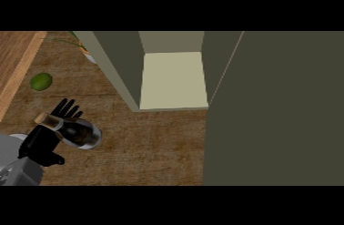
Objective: Pick up the wine, place it into the cabinet and close the cabinet
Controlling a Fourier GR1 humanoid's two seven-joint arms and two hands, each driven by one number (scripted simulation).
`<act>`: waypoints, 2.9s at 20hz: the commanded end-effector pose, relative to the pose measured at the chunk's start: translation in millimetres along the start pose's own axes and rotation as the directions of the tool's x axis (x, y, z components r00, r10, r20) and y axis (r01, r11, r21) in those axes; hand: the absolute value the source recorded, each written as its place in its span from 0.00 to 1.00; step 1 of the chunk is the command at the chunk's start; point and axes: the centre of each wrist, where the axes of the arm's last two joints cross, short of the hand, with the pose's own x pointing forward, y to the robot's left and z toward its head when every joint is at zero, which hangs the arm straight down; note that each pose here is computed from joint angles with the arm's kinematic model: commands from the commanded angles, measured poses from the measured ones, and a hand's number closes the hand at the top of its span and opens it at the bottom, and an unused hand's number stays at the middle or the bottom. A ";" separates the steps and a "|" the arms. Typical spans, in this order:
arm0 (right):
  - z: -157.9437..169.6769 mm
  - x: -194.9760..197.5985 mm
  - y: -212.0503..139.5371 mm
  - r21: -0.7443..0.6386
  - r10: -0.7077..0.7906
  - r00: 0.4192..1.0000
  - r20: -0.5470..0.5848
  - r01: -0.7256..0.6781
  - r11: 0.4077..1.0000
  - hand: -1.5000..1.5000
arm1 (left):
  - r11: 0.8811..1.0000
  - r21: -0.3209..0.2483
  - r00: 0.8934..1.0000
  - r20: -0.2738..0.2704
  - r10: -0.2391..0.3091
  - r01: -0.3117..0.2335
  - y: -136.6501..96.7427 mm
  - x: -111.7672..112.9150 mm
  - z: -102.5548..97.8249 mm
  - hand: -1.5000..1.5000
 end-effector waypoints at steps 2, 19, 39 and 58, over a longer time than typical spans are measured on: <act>15.5 40.3 8.1 0.038 -0.038 0.998 0.045 0.037 0.999 0.00 | 0.997 -0.042 0.997 0.026 0.071 -0.070 1.7 -17.7 2.6 0.00; 12.4 21.2 8.1 0.007 -0.048 0.998 0.029 0.048 0.999 0.00 | 0.965 -0.159 0.977 0.007 0.213 -0.209 -21.5 -42.6 -24.6 1.00; 8.5 13.4 1.9 -0.017 -0.014 1.000 -0.002 0.014 1.000 0.00 | 0.878 0.285 0.849 0.265 -0.457 0.384 -95.6 -75.9 -18.3 1.00; 28.9 22.8 5.1 -0.032 -0.022 1.000 0.017 0.022 0.999 0.00 | 0.820 0.288 0.812 0.181 -0.554 0.495 -218.3 -16.6 -101.3 1.00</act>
